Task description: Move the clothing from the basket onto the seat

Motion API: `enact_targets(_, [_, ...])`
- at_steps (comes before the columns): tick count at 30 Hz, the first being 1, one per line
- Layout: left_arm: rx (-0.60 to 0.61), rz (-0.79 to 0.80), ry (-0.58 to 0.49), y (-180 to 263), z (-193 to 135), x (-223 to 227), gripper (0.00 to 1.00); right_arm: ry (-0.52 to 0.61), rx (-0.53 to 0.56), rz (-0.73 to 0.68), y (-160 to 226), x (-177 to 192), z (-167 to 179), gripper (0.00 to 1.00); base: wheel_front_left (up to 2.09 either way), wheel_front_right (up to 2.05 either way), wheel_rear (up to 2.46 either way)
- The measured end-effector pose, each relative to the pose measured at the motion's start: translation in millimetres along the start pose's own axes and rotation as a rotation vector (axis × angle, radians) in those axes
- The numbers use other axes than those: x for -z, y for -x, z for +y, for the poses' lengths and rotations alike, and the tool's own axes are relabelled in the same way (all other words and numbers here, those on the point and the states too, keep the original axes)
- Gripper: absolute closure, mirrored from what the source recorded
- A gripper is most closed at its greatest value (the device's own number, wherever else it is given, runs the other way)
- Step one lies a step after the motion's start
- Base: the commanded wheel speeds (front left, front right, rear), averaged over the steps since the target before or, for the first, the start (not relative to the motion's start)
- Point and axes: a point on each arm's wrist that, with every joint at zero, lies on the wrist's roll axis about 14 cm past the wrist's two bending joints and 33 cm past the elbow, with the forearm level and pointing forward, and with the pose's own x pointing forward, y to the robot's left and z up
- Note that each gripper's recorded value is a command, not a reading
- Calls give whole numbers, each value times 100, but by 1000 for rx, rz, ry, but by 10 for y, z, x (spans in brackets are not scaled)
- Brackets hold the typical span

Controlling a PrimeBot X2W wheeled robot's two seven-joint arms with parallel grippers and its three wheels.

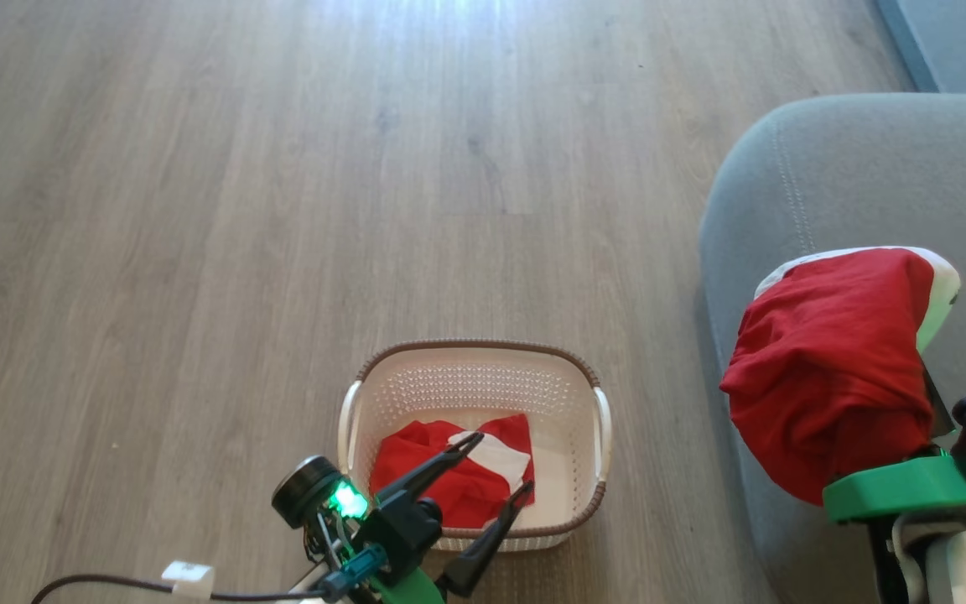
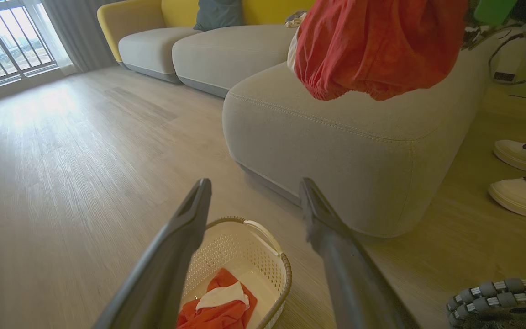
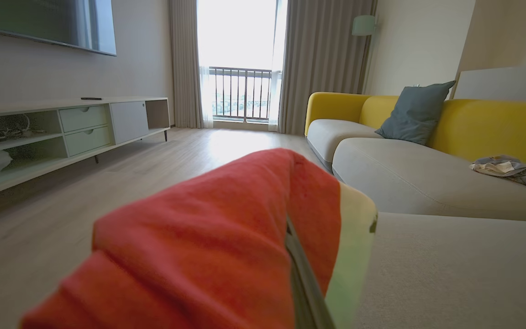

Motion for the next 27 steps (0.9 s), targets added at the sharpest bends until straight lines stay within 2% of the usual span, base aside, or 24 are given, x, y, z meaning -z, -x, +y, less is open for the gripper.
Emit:
enact_targets(10, [96, -19, 12, -237, -195, -26, 0, 45, 127, -8, 203, -82, -425, 100, 0, 0, 0])
enact_targets(27, [401, -48, 57, -728, -925, -9, 0, 161, 449, -15, 937, -367, -1355, 100, 0, 0, 0])
